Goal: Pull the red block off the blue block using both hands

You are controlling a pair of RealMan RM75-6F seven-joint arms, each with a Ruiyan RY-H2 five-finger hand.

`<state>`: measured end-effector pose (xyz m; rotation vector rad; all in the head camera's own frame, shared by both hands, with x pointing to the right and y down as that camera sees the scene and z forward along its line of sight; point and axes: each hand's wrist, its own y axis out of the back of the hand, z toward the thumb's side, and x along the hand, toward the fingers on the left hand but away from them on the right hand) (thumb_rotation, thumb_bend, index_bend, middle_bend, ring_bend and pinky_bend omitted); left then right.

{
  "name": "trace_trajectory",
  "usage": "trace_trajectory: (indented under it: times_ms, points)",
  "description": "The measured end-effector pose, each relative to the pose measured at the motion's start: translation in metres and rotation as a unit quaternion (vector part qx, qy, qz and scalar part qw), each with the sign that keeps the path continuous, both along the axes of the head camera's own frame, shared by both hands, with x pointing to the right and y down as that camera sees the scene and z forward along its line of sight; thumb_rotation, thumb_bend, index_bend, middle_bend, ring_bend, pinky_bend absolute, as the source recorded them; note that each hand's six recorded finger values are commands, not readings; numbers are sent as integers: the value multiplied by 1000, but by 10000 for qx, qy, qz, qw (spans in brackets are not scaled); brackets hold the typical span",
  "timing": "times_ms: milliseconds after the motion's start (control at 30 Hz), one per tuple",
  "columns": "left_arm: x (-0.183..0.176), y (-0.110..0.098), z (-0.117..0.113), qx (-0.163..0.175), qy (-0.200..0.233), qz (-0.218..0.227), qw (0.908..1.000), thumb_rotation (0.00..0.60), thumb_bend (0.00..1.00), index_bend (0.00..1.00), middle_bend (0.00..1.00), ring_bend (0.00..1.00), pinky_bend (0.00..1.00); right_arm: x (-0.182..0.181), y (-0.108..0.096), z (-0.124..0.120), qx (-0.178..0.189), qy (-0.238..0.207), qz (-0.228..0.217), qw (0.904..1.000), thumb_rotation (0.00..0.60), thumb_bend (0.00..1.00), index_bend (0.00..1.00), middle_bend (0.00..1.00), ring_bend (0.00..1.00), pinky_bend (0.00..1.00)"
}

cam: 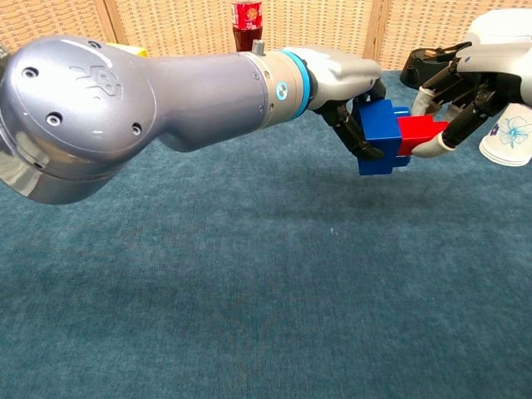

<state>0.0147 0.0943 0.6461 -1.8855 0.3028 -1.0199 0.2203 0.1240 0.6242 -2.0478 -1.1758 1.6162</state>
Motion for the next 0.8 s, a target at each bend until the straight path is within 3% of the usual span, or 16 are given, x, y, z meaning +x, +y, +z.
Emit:
trace_trajectory:
  times_ms: [800]
  points:
    - [-12,-9,1,93,-89,-1,9999,332,390,515,412,362,368,23,2,1,88,101,172,9998,598,347,601,471,528,325]
